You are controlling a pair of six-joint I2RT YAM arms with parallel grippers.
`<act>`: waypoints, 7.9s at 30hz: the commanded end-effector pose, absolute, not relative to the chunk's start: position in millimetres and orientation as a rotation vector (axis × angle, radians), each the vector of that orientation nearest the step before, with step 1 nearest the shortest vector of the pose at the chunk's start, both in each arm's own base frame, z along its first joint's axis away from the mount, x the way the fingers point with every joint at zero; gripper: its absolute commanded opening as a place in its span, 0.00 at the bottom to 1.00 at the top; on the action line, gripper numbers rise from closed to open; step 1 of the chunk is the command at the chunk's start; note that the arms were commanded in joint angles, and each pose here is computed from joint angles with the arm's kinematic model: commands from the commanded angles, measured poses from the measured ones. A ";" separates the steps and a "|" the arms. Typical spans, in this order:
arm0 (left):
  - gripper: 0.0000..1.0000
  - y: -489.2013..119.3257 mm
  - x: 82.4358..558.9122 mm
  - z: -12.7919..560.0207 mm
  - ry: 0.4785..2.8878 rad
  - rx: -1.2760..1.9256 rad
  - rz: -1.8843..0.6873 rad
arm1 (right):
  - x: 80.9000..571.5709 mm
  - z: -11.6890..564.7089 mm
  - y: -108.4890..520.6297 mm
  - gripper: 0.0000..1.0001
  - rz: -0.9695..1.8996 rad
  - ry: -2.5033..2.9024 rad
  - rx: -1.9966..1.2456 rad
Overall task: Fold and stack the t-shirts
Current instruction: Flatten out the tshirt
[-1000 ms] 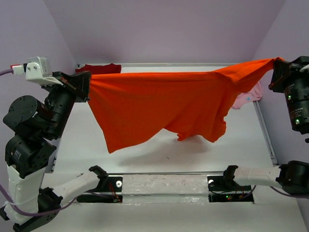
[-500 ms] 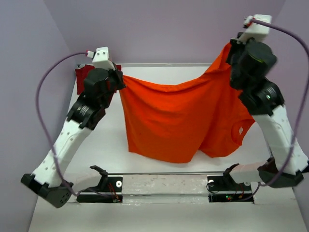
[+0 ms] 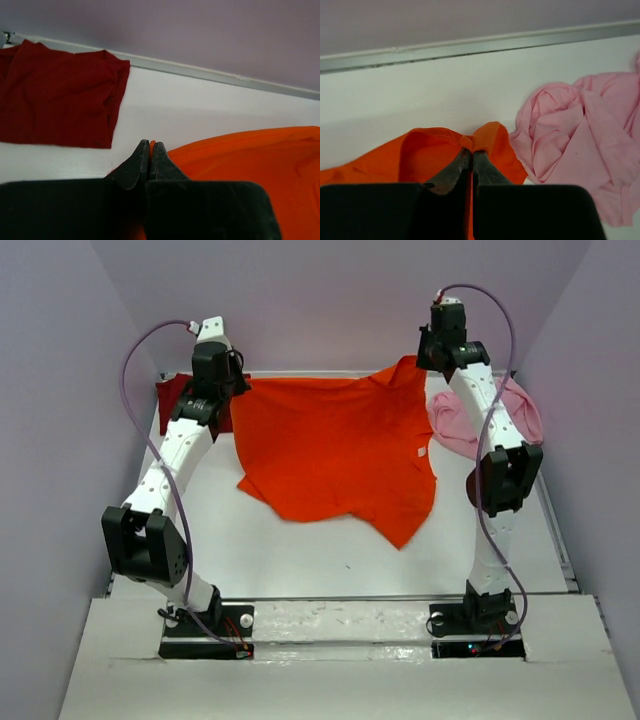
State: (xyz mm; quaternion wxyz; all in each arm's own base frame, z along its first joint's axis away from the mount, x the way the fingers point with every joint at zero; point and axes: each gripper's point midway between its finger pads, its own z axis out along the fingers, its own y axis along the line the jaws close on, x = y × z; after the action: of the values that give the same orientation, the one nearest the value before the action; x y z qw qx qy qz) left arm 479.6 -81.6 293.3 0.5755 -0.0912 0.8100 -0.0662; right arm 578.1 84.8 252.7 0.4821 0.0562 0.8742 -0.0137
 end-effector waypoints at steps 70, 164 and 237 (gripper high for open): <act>0.00 -73.7 585.3 129.3 2.071 -0.206 -0.105 | 627.7 152.5 123.8 0.00 -0.056 2.130 0.048; 0.00 -131.1 626.6 247.1 1.889 -0.105 -0.412 | 623.7 226.0 73.5 0.00 -0.087 1.984 0.147; 0.00 -91.8 638.7 150.8 2.010 -0.220 -0.223 | 655.9 160.3 81.3 0.00 -0.037 2.116 0.104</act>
State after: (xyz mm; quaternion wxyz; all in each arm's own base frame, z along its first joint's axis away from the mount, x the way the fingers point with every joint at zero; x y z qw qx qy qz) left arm 628.6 -88.9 85.3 0.4686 -0.1044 0.8740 -0.0753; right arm 651.4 84.8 93.8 0.4300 0.0436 0.9015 -0.0235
